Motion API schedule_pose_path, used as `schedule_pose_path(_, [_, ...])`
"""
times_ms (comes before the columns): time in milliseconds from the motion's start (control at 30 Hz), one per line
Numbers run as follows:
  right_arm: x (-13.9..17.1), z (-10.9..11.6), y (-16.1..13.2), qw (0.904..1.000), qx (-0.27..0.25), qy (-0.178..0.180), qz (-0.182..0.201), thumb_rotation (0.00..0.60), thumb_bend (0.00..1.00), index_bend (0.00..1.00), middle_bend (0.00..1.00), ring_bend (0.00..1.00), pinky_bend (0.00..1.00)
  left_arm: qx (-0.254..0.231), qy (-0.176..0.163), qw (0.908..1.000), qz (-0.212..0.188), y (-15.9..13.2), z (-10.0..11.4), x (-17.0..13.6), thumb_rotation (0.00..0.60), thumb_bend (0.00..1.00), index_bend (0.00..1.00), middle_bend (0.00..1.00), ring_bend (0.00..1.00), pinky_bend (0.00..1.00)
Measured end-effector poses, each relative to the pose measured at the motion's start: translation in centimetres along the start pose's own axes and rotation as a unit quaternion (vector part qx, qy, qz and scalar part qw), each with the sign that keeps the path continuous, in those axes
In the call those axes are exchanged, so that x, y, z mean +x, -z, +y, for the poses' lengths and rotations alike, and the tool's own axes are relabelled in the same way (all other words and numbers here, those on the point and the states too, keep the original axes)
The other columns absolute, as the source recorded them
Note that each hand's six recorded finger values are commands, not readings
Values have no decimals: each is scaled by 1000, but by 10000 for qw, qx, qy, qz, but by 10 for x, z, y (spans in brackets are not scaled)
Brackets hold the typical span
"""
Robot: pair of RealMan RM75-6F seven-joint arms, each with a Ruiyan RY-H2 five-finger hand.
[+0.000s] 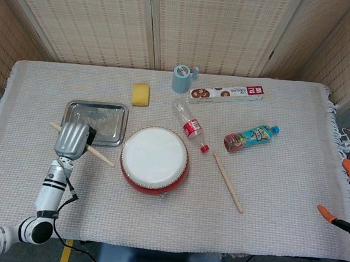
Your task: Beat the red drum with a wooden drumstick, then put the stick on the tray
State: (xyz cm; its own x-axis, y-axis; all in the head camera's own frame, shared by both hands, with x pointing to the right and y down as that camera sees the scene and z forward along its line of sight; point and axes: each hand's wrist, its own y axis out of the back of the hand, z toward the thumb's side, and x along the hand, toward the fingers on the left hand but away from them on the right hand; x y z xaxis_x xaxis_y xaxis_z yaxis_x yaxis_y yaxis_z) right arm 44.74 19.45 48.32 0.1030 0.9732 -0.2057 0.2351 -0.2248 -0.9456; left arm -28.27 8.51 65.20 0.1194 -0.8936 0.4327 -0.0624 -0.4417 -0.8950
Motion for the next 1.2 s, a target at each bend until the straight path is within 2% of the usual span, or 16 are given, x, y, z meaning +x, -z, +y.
schedule_pose_path(100, [-1, -1, -2, 10000, -22, -30, 53, 600, 111, 45, 87, 47, 66, 141, 186, 9997, 104, -12, -8, 5, 600, 864, 960, 1000, 982, 1000])
schedule_pose_path(300, [-3, -6, -7, 9998, -76, -116, 163, 600, 111, 45, 87, 48, 66, 32, 537, 9983, 223, -38, -16, 13, 600, 859, 958, 1000, 981, 1000])
schedule_pose_path(467, [-2, -7, -9, 9996, -100, -153, 200, 600, 111, 45, 87, 48, 65, 194, 558, 9979, 270, -54, -12, 21, 600, 859, 956, 1000, 981, 1000])
schedule_pose_path(767, [-2, -11, -7, 9994, -139, -218, 209, 600, 111, 45, 87, 48, 66, 1200, 508, 9905, 444, -64, -14, 34, 600, 859, 942, 1000, 972, 1000])
schedule_pose_path(967, [-2, -12, -6, 9994, -174, -226, 213, 600, 111, 45, 87, 47, 66, 1862, 409, 9812, 289, -65, -21, 31, 600, 859, 929, 1000, 961, 1000])
schedule_pose_path(1067, [-2, -13, -6, 9993, -197, -230, 215, 600, 111, 45, 87, 48, 66, 1771, 400, 9829, 292, -66, -20, 30, 600, 859, 918, 1000, 961, 1000])
schedule_pose_path(1167, [-1, -12, -5, 9993, -198, -219, 207, 600, 111, 45, 87, 47, 66, 1289, 411, 9901, 376, -68, -15, 30, 600, 855, 914, 1000, 962, 1000])
schedule_pose_path(1200, [-1, -12, -5, 9994, -196, -215, 203, 600, 111, 45, 87, 47, 66, 995, 433, 9932, 433, -69, -12, 30, 600, 852, 913, 1000, 964, 1000])
